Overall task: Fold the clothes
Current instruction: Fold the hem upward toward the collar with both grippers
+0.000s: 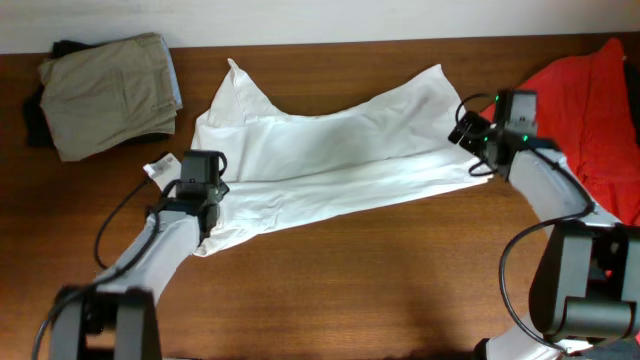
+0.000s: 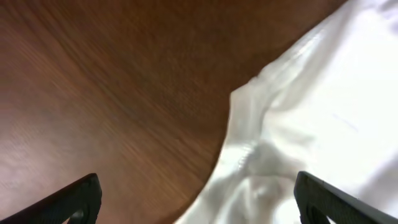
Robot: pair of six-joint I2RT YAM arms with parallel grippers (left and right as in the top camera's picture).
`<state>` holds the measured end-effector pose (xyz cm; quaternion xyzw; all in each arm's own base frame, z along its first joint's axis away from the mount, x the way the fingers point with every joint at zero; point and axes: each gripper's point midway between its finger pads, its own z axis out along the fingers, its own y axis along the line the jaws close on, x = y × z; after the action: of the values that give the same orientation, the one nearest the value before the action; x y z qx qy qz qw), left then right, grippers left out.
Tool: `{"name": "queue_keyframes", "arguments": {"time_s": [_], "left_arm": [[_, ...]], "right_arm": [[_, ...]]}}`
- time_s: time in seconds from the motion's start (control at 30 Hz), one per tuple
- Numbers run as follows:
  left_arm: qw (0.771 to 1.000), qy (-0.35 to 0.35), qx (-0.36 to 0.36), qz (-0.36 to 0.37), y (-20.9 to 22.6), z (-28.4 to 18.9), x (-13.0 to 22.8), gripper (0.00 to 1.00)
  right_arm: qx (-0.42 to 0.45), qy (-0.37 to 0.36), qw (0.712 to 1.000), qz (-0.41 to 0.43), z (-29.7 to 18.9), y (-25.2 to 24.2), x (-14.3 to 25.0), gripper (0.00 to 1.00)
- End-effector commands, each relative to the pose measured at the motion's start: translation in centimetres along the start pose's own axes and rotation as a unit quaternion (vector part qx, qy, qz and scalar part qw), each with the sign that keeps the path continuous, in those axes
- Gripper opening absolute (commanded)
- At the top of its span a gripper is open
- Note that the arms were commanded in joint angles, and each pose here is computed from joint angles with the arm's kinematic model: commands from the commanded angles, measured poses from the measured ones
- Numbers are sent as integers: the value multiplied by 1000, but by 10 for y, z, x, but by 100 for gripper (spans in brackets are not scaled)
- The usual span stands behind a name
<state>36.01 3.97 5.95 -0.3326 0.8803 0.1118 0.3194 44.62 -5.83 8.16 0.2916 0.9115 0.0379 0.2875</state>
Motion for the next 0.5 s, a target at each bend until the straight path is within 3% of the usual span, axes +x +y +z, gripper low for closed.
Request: {"name": "queue_keyframes", "arguments": {"time_s": [0.0,0.03,0.07,0.13,0.17,0.3,0.47], "left_arm": [[996,18,86,5,-24,-36,-15,89],[995,39,97,10,-27,-38,-7,72],[992,61,107,15,-29,-39,2,56],[986,117,119,27,-31,-38,27,31],[983,136,115,32,-29,-36,36,25],[978,183,88,48,-21,-23,62,4],[972,217,68,59,-18,-4,84,1]], "right_arm": [[-53,15,997,-46,-17,26,-7,92],[-62,30,996,-50,-16,28,0,79],[-59,41,996,-51,-15,26,6,59],[-44,67,995,-50,-9,19,19,32],[-40,78,995,-50,-6,16,24,26],[-20,119,992,-48,13,5,45,8],[-2,154,987,-47,39,-5,66,4]]}}
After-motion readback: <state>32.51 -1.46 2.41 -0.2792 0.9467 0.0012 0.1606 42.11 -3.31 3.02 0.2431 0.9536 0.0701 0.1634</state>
